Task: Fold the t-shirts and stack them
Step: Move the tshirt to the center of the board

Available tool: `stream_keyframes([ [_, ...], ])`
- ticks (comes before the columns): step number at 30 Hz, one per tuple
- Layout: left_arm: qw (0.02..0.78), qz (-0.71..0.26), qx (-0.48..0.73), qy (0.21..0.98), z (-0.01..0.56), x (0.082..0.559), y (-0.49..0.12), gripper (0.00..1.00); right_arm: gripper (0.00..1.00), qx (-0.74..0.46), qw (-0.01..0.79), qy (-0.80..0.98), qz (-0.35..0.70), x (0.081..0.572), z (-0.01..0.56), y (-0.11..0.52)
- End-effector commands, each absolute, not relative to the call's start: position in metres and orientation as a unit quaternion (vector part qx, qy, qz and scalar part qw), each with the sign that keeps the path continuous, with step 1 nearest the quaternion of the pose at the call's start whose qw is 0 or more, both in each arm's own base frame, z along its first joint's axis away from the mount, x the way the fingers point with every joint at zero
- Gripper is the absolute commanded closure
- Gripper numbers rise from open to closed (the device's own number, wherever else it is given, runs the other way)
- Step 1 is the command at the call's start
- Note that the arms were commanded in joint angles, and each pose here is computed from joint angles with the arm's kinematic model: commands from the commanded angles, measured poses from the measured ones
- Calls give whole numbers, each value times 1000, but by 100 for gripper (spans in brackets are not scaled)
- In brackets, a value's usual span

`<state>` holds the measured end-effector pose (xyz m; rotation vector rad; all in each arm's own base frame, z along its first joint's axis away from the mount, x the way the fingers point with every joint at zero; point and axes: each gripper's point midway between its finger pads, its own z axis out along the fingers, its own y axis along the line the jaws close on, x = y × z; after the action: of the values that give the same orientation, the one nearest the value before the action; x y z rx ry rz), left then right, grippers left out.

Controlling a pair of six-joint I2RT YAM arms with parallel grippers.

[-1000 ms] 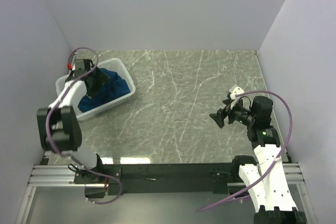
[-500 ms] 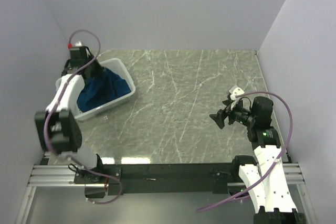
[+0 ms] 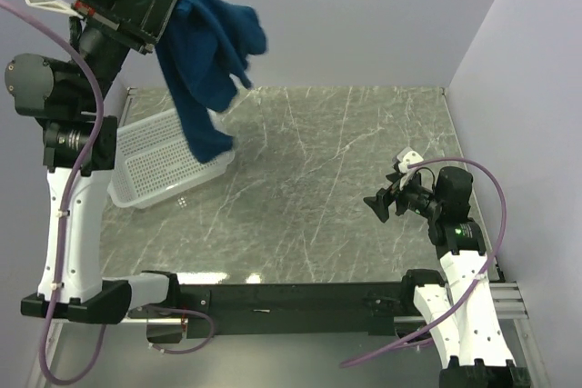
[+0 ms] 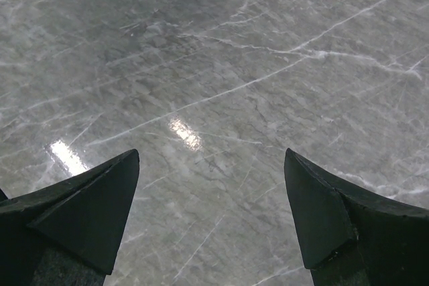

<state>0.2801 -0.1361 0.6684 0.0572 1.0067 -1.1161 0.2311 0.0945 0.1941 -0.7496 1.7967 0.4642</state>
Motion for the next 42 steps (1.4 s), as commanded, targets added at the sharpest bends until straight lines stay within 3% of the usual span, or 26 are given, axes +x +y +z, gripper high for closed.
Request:
stream_keyframes([
  [1,681,-571,52,455,675,280,-163,99,6,-320,556,746,180,237,209,91],
  [16,578,-653,121,474,651,263,-245,99,6,-316,553,751,177,238,206,89],
  [38,521,-653,130,533,596,282,-288,99,6,-316,549,753,176,240,204,87],
  [40,486,-654,148,561,576,281,-298,80,6,-315,550,754,174,240,204,87],
  [41,477,-645,148,579,564,287,-302,45,6,-315,549,755,173,240,203,87],
  [42,472,-633,144,596,555,291,-303,34,6,-314,549,755,173,240,203,86],
])
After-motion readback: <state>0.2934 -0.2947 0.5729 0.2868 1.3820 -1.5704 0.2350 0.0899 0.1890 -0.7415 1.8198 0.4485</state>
